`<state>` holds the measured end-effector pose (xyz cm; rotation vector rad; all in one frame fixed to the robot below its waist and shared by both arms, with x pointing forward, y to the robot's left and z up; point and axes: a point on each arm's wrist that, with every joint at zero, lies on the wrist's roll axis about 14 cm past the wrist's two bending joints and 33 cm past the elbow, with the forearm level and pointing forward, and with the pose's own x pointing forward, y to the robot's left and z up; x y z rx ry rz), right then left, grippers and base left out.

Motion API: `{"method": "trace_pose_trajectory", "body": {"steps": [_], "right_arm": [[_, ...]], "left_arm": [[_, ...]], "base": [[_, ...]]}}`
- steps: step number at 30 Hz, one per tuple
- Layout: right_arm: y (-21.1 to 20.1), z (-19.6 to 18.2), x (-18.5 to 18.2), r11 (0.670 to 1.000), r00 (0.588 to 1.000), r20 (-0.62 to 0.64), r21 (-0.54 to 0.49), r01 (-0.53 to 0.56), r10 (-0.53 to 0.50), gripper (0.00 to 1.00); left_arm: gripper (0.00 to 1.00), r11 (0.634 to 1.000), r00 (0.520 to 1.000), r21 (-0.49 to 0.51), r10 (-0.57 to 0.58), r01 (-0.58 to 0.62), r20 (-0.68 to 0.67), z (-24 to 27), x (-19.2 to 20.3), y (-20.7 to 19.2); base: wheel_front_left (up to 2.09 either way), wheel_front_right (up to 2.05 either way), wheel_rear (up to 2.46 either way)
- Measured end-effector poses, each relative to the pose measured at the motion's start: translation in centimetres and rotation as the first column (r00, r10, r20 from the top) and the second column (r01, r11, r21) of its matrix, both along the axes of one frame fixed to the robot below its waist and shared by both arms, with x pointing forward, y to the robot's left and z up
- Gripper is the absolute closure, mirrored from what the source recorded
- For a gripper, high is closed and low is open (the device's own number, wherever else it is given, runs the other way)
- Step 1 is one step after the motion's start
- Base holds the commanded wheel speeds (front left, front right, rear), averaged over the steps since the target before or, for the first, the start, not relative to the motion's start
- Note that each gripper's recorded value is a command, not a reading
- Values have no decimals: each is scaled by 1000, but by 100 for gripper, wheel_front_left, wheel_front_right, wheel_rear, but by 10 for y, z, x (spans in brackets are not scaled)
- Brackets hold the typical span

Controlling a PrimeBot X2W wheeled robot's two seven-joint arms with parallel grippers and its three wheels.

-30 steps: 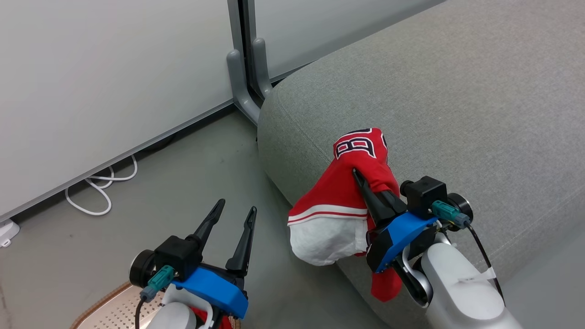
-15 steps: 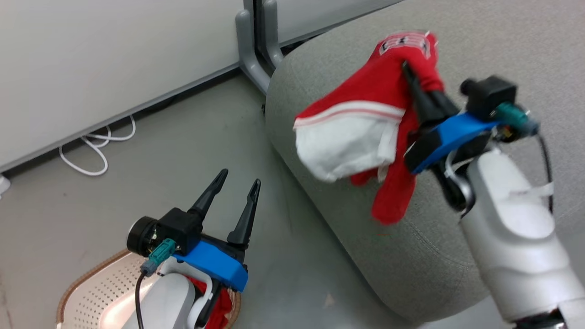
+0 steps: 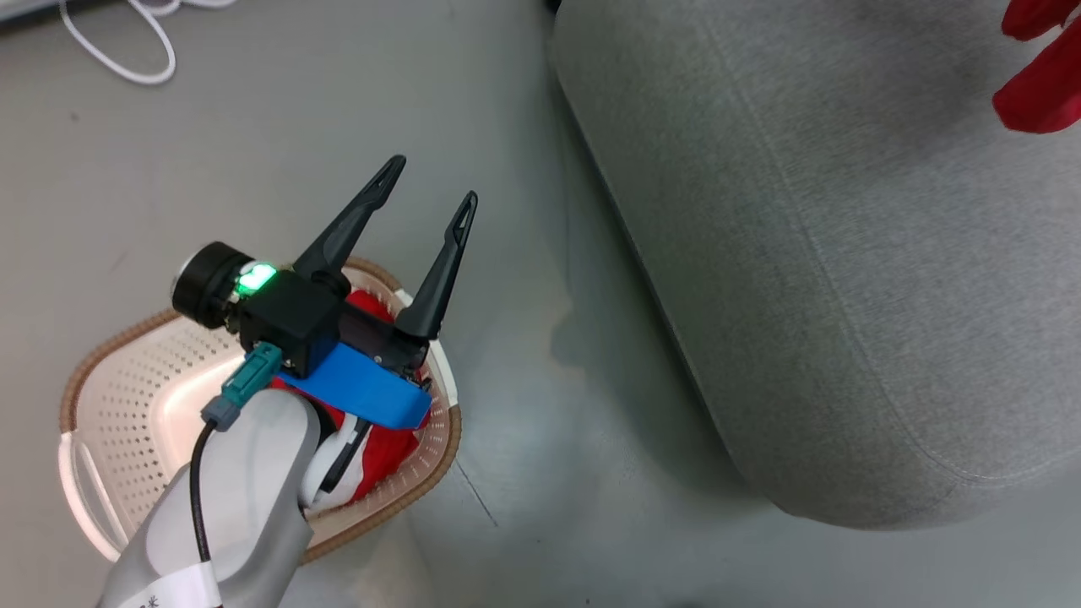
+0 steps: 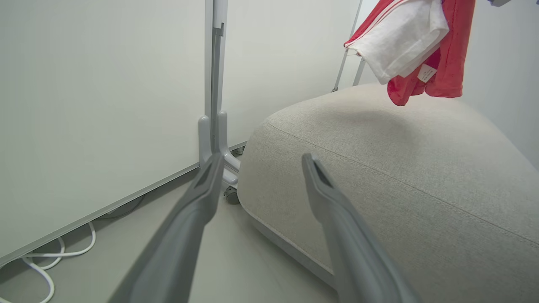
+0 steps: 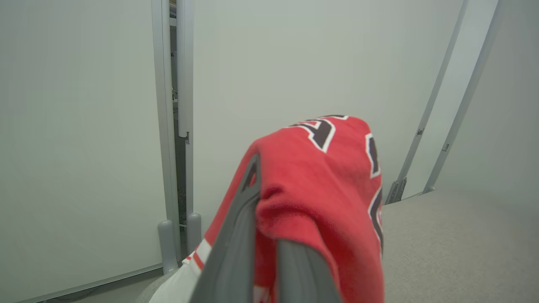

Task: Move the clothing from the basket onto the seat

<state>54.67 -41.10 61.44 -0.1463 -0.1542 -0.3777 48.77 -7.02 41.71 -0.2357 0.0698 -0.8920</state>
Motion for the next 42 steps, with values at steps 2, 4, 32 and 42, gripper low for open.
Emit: {"method": "trace_pose_trajectory", "body": {"steps": [2,4,32,42], "right_arm": [[-7,-23,10,1000,999,-25,6,22,-22,100],[-13,-53,17,999,997,-60,22,43,-42,100],[-9,-166,-4,975,963,-260,184,122,-72,0],[22,-139,-54,986,975,-224,160,44,-8,0]], "left_arm": [[0,1000,1000,-6,4,-4,-11,-13,7,4],[0,1000,1000,-6,6,-6,-22,-28,13,9],[0,1000,995,0,3,-3,-97,-47,3,12],[0,996,992,-27,83,-86,-95,5,-23,22]], "base": [[0,0,0],[0,0,0],[0,0,0],[0,0,0]]}}
